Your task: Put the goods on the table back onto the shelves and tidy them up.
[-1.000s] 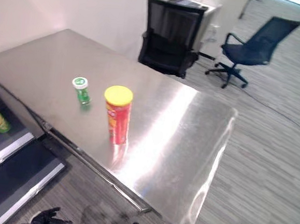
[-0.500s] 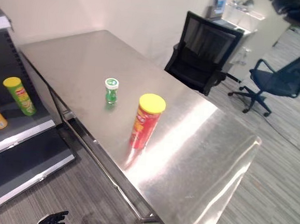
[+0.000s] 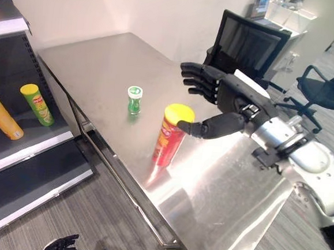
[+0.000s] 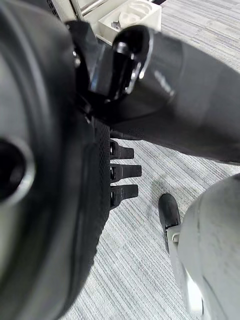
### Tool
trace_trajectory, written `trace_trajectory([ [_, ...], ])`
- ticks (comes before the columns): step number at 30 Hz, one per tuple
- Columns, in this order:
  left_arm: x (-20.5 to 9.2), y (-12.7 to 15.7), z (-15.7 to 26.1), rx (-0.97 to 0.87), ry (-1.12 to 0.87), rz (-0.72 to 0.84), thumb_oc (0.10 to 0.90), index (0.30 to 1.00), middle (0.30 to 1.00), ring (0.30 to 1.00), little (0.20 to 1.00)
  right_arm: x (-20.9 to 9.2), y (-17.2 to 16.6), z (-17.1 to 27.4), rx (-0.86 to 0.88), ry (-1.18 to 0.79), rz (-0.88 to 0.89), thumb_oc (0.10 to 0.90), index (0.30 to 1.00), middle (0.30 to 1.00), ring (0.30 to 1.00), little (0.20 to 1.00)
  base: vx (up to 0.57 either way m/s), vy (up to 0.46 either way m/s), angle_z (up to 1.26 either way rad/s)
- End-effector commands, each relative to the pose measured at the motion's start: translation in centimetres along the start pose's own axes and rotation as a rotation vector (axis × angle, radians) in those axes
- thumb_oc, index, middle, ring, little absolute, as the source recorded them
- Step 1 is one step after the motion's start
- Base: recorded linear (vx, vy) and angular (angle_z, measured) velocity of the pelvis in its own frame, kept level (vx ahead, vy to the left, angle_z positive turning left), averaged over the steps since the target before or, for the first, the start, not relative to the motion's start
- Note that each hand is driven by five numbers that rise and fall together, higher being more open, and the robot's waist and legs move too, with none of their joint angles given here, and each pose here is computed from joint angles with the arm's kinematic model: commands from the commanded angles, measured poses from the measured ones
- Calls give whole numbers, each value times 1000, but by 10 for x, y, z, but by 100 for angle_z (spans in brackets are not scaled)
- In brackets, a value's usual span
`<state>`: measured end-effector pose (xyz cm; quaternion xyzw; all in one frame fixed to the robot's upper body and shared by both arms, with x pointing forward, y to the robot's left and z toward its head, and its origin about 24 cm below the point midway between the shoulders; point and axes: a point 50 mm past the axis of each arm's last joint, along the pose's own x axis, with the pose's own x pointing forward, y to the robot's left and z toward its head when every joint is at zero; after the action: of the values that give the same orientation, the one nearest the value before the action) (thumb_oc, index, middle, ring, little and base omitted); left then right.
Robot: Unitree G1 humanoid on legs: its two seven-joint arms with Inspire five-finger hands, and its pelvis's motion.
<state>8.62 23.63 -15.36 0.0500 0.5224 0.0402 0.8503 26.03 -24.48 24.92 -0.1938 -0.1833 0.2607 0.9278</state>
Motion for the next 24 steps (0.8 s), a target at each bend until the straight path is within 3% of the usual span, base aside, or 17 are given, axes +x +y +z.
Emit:
trace_trajectory([
  [1, 3, 4, 15, 66, -49, -11, 800, 900, 900, 900, 900, 9, -22, 50, -86, -227, -85, 800, 900, 900, 900, 900, 0, 0, 0],
  [8, 3, 4, 15, 63, -49, -16, 800, 900, 900, 900, 900, 13, -14, 38, -58, -161, -17, 800, 900, 900, 900, 900, 0, 0, 0],
  [24, 3, 5, 14, 50, -45, -9, 800, 900, 900, 900, 900, 16, -5, 28, 97, -232, -19, 800, 900, 900, 900, 900, 4, -1, 5],
])
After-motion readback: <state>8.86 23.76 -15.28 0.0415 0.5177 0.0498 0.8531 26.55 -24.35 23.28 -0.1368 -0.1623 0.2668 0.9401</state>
